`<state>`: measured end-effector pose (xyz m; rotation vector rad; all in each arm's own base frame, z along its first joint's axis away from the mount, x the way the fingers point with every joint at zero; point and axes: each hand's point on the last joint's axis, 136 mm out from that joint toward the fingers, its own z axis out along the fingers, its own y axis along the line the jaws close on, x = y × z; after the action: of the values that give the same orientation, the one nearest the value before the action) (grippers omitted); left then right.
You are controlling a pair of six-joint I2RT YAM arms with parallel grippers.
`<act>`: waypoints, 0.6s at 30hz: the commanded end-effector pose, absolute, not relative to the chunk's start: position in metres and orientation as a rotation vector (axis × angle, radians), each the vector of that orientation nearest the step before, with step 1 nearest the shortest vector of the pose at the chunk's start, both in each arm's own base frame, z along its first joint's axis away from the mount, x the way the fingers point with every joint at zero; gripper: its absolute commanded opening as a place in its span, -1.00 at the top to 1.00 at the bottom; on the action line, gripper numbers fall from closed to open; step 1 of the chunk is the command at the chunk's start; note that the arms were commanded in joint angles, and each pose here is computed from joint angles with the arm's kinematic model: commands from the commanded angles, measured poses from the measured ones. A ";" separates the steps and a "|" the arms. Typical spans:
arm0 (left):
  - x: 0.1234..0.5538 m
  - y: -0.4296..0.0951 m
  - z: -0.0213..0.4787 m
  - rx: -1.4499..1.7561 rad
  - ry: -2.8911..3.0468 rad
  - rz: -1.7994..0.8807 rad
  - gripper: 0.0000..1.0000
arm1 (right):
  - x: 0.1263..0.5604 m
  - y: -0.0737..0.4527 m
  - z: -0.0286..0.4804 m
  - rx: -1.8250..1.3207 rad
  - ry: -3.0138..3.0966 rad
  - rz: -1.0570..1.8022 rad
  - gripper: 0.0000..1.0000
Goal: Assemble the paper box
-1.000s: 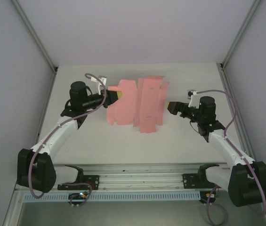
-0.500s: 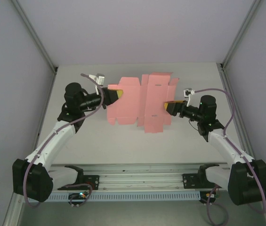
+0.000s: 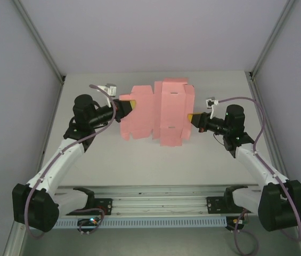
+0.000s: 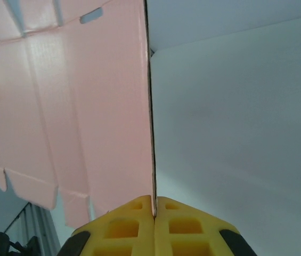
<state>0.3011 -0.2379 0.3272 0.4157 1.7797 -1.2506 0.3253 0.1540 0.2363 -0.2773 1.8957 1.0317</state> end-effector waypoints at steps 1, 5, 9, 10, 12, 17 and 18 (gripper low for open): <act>0.323 -0.230 0.316 0.308 1.850 -1.095 1.00 | 0.323 0.159 0.249 -0.379 1.906 0.820 1.00; 0.335 -0.235 0.296 0.244 1.900 -0.994 1.00 | 0.328 0.167 0.251 -0.363 1.991 0.681 1.00; 0.349 -0.228 0.274 0.101 1.954 -0.882 1.00 | 0.331 0.172 0.253 -0.354 2.029 0.554 1.00; 0.350 -0.231 0.271 0.086 1.953 -0.896 1.00 | 0.330 0.175 0.253 -0.372 2.035 0.517 1.00; 0.349 -0.240 0.267 0.086 1.955 -0.943 1.00 | 0.331 0.181 0.248 -0.402 2.073 0.414 1.00; 0.350 -0.256 0.253 0.080 1.992 -0.946 1.00 | 0.348 0.193 0.238 -0.464 2.109 0.111 1.00; 0.351 -0.256 0.248 0.063 2.002 -0.945 1.00 | 0.352 0.196 0.238 -0.474 2.094 0.052 1.00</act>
<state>0.3516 -0.2497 0.2571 0.1081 1.9782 -0.9242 0.3368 0.2128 0.2382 -0.4612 2.1151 0.3548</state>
